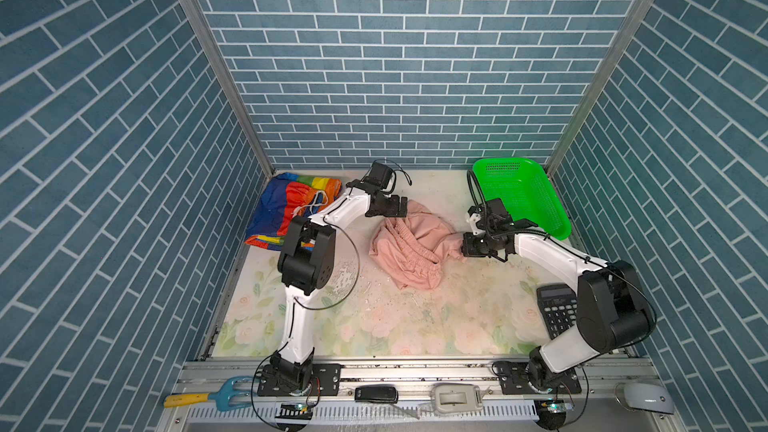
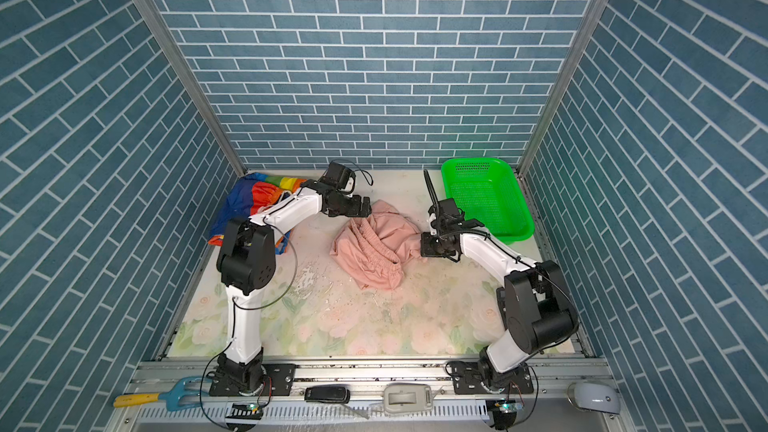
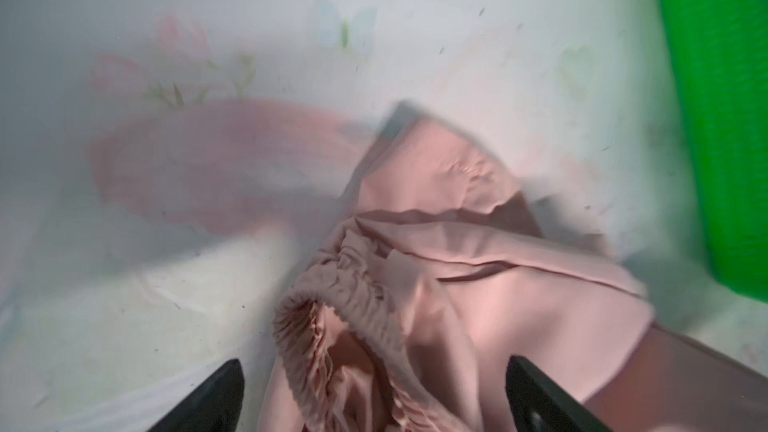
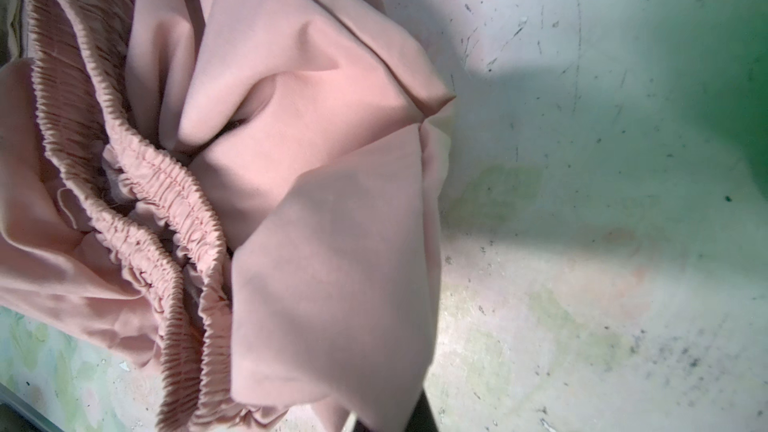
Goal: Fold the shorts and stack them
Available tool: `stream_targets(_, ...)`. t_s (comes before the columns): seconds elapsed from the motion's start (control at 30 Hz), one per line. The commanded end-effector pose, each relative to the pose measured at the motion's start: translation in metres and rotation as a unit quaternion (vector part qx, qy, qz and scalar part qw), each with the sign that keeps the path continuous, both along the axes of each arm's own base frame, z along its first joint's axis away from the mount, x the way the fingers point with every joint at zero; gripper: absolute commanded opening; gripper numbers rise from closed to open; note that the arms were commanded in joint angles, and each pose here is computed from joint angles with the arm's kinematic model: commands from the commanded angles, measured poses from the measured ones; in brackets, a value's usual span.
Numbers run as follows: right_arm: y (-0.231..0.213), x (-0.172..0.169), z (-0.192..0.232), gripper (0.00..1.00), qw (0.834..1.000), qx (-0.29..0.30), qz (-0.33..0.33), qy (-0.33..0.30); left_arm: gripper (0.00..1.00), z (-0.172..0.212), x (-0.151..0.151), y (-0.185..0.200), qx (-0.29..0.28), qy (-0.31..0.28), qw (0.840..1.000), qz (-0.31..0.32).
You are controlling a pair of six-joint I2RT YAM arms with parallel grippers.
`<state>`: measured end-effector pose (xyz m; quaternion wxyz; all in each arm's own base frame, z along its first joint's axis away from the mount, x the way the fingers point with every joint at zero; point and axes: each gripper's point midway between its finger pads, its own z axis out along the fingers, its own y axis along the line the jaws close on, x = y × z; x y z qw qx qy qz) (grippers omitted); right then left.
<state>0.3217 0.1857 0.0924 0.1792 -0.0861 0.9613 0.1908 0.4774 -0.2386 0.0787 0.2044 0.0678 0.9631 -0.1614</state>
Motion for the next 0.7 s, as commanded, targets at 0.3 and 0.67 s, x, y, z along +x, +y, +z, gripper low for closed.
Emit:
stream_targets(0.3,0.004,-0.007,-0.001,0.0,1.0,0.012,0.016,-0.004,1.0,0.006,0.022,0.002,-0.016,0.013,1.0,0.016)
stream_targets(0.67,-0.001,-0.012,0.001,0.0,1.0,0.006,0.016,-0.011,0.96,-0.017,0.026,0.007,-0.015,0.061,0.997,0.034)
